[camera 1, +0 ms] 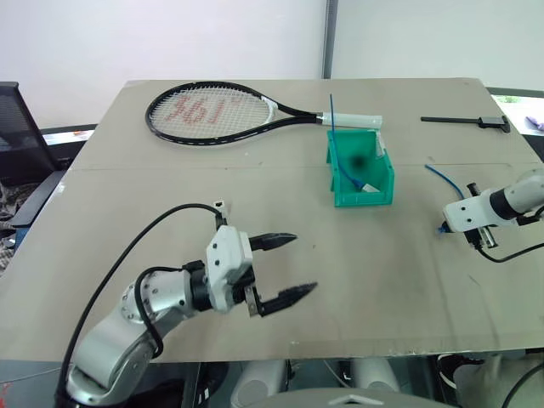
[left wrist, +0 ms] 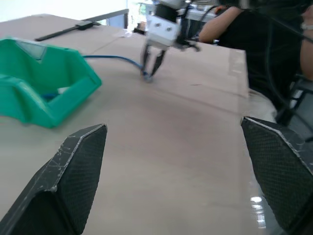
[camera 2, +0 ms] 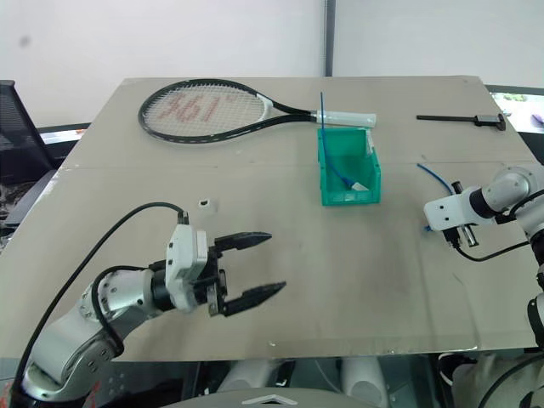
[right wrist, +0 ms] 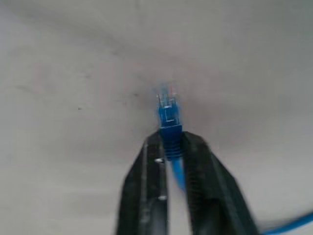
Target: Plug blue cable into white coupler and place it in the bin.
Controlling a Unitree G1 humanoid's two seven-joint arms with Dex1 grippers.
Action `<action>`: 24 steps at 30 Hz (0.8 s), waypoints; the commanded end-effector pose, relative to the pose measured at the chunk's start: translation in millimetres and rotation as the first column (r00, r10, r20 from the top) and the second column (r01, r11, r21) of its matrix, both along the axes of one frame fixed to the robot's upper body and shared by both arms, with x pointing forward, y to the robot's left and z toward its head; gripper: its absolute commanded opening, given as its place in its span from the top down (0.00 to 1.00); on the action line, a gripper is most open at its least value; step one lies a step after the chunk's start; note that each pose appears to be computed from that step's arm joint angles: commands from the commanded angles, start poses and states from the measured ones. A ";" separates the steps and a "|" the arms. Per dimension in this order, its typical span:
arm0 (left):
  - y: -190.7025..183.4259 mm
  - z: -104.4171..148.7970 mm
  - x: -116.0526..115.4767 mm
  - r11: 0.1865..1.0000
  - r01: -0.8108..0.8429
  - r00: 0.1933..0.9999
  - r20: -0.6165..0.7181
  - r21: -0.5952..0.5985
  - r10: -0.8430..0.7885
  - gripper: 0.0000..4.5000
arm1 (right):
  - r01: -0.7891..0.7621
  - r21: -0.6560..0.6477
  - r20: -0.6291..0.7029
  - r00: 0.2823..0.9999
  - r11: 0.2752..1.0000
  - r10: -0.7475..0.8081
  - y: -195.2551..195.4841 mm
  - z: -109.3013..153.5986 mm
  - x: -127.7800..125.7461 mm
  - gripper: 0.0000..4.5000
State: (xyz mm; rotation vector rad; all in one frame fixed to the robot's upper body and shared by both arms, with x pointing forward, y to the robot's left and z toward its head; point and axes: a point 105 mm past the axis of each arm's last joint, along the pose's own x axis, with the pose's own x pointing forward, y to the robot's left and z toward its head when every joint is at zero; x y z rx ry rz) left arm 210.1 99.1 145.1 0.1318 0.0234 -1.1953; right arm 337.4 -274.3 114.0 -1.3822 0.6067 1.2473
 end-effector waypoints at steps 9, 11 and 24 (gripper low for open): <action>27.3 -25.2 6.5 0.995 -0.096 0.994 0.046 0.010 0.096 0.00 | 0.031 0.227 -0.225 0.974 0.973 0.021 117.3 -4.7 -41.1 0.99; 29.9 -28.2 7.2 0.995 -0.098 0.994 0.055 0.021 0.097 0.00 | 0.028 0.262 -0.213 0.977 0.965 0.030 150.4 -8.1 -41.4 0.99; 40.1 -35.0 28.2 0.982 -0.127 0.991 0.056 0.139 0.120 0.00 | 0.043 0.443 -0.124 0.992 0.895 0.013 226.0 -11.4 -24.5 0.32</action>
